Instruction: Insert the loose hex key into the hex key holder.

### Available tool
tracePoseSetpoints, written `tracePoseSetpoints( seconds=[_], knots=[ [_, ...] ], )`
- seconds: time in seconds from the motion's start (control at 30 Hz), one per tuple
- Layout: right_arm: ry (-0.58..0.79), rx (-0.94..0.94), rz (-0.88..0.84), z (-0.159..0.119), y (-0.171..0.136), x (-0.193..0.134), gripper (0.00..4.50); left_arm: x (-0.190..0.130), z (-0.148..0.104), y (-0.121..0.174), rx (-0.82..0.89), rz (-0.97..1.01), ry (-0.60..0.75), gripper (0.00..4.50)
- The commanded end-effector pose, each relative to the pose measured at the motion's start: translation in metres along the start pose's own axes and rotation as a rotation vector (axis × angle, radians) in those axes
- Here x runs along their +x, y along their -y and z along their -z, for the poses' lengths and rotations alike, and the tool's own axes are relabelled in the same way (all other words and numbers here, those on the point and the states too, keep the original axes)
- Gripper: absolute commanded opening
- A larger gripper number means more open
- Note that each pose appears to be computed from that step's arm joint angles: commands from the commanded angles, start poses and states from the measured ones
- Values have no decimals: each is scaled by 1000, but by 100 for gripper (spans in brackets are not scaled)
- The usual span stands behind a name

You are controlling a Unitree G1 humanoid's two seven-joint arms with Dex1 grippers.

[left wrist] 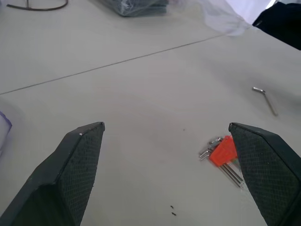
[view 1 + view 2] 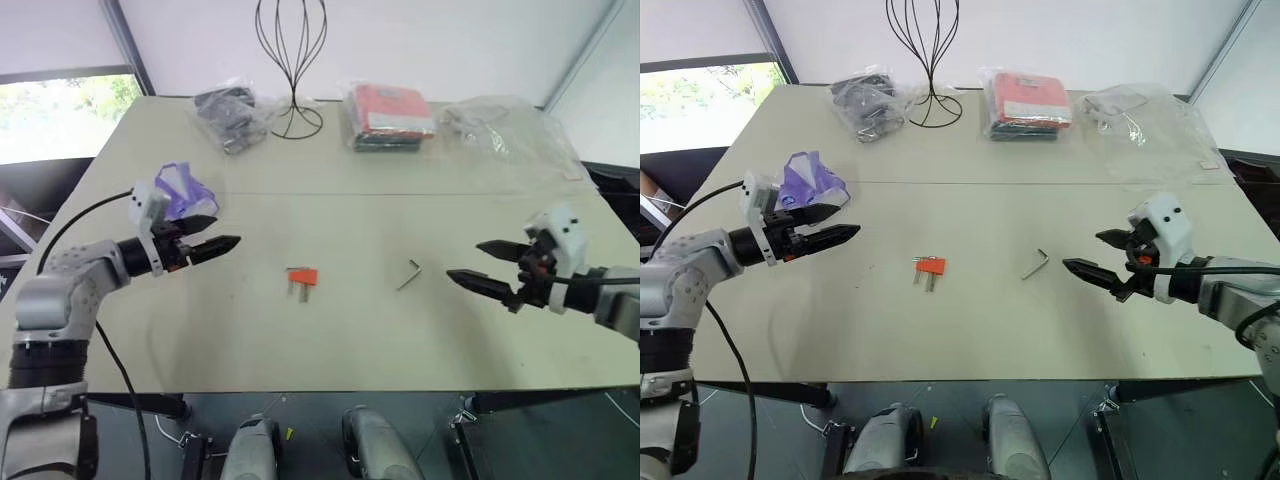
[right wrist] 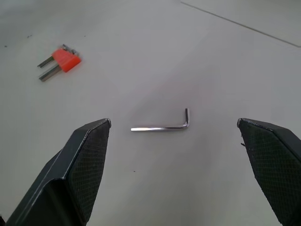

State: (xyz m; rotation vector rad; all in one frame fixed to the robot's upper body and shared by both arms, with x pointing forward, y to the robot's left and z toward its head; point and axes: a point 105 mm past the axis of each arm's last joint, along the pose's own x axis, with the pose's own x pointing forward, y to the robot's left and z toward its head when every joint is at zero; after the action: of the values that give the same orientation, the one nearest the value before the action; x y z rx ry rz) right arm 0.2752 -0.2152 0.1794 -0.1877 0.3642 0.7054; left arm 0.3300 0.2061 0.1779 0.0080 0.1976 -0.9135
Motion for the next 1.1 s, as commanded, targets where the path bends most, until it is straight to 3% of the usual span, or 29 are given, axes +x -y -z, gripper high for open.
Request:
tracePoseSetpoints(
  seconds=[0.03, 0.2, 0.37, 0.5, 0.83, 1.07, 1.1],
  knots=[
    [49, -102, -184, -18, -40, 29, 450, 7, -18, 30, 110, 224, -50, 443],
    [35, -278, -232, -20, -66, 95, 450, 6, -1, 30, 234, 305, -226, 443],
    [3, -471, -331, -7, -88, 144, 450, 7, 2, 33, 270, 317, -237, 443],
    [16, -488, -392, -7, -94, 170, 450, 8, 2, 37, 283, 308, -223, 443],
    [-29, -536, -460, 2, -79, 195, 450, 5, 6, 49, 268, 291, -199, 443],
    [-86, -426, -606, 19, -88, 196, 450, 9, 7, 53, 257, 257, -158, 443],
    [-93, -414, -617, 22, -89, 197, 395, 10, 6, 53, 256, 252, -150, 450]
  ],
)
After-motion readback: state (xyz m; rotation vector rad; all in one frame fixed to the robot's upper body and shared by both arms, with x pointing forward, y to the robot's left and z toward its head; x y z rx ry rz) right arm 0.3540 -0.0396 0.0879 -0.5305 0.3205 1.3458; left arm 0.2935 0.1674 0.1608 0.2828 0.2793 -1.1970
